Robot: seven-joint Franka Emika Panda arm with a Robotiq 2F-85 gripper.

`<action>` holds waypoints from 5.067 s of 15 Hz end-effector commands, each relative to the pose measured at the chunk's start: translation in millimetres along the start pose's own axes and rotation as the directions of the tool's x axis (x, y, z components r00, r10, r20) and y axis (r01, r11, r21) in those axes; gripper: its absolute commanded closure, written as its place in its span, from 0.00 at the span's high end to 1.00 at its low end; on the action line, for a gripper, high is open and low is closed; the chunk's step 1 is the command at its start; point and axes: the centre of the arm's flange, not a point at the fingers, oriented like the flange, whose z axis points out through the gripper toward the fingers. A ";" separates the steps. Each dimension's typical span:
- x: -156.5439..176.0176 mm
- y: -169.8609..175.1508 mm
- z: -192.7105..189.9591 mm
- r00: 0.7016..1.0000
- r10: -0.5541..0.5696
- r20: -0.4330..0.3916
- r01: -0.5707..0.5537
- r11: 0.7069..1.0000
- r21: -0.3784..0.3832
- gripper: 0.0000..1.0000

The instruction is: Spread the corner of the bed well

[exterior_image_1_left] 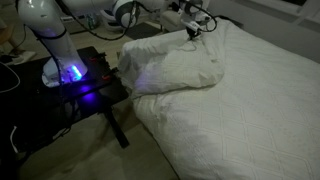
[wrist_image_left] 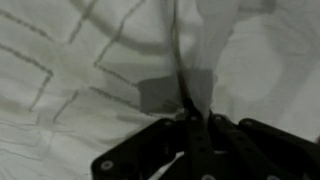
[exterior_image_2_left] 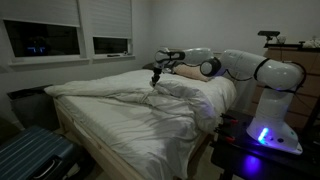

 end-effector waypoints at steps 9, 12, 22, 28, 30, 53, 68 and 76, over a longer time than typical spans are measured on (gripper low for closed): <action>-32.1 -163.0 -27.0 0.827 -0.561 0.030 0.537 0.805 0.252 0.01; -34.4 -195.7 -28.8 0.731 -0.682 0.025 0.641 0.699 0.316 0.01; -57.9 -291.2 -42.7 0.327 -0.942 -0.078 0.800 0.232 0.554 0.01; -85.8 -339.1 -59.5 0.074 -0.982 -0.173 0.719 -0.068 0.691 0.01; -96.5 -354.2 -66.1 -0.009 -0.978 -0.208 0.669 -0.160 0.726 0.01; -163.1 -587.4 -126.7 -0.075 -0.949 -0.307 0.594 -0.289 0.751 0.01; -158.9 -700.4 -113.7 -0.216 -0.902 -0.375 0.490 -0.432 0.757 0.04; -153.4 -693.9 -94.3 -0.217 -0.907 -0.362 0.464 -0.422 0.779 0.01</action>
